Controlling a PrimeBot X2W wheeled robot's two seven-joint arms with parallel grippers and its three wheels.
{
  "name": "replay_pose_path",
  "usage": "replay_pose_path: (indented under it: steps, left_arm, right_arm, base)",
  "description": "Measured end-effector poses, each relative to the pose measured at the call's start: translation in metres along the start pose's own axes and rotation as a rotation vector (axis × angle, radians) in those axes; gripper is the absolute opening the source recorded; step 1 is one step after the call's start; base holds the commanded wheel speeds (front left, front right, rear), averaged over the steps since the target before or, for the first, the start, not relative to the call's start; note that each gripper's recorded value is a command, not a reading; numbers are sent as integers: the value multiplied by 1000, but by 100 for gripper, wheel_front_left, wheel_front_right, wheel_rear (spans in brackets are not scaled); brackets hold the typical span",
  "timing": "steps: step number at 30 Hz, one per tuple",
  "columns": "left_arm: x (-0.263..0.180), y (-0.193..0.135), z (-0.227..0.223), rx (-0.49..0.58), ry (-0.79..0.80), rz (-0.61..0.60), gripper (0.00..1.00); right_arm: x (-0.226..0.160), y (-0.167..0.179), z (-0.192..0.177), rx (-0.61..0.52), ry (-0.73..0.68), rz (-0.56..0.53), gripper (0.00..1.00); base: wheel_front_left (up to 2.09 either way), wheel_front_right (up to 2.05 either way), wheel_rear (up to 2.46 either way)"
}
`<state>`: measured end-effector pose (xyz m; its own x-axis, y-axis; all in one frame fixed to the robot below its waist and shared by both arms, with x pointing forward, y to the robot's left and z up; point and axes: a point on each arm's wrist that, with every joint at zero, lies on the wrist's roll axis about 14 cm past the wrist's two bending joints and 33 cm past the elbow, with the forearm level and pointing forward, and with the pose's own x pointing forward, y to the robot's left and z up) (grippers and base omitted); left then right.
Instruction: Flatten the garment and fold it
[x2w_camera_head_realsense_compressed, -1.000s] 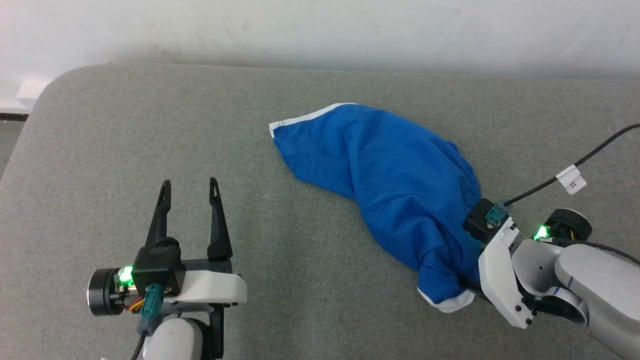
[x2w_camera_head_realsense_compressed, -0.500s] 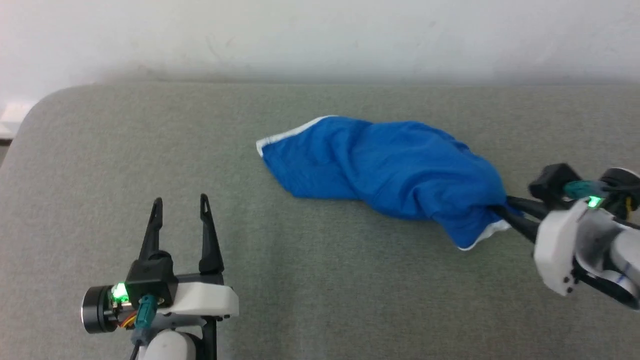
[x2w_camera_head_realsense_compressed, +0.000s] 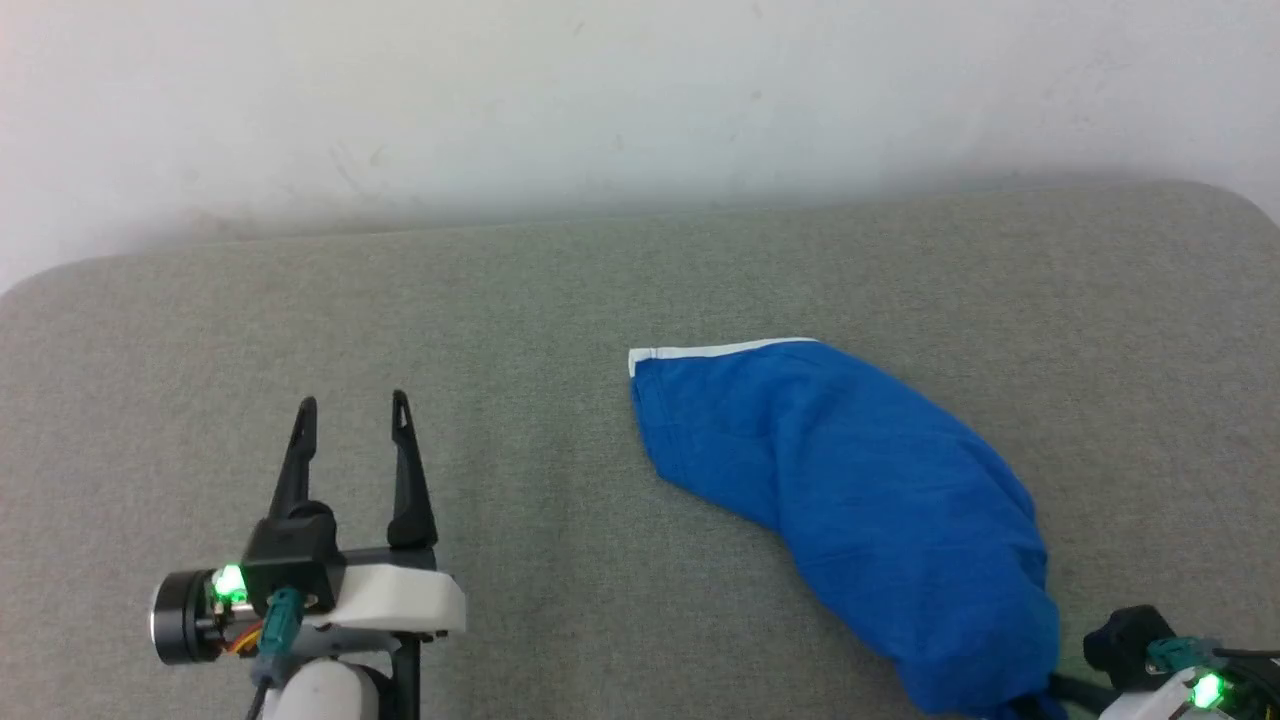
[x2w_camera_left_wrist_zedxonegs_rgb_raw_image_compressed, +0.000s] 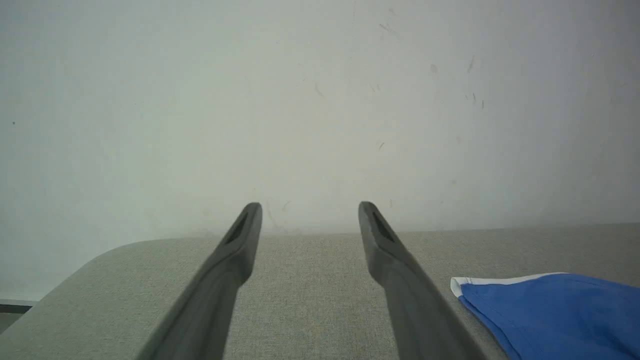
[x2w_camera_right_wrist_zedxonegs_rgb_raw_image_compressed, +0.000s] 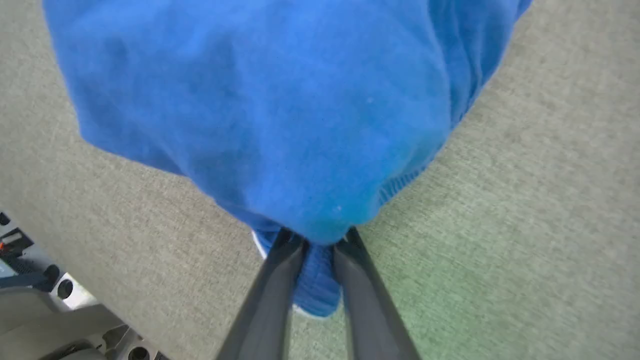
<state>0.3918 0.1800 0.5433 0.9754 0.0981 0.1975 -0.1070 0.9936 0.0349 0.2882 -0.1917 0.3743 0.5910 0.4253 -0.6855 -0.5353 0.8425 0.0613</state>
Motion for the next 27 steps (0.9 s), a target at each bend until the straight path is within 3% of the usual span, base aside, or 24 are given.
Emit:
replay_pose_path:
  steps: [1,9,15,22,27]
  left_arm:
    - [1,-1,1,2,-3,-7,100]
    - [42,-6,28,69,-97,-124,100]
    - [84,-27,39,133,-118,-263,100]
    - [130,-73,29,239,13,-450,100]
    - [144,-113,-8,300,191,-561,100]
  right_arm:
    - [0,-1,2,13,-29,-17,100]
    - [-30,-37,82,-34,-406,-226,100]
    - [-66,-44,134,-58,-653,-366,100]
    - [-102,-46,181,-31,-970,-551,100]
    - [-110,-45,200,14,-1070,-619,100]
  base:
    - [0,0,0]
    - [0,0,0]
    - [0,0,0]
    - [0,0,0]
    - [0,0,0]
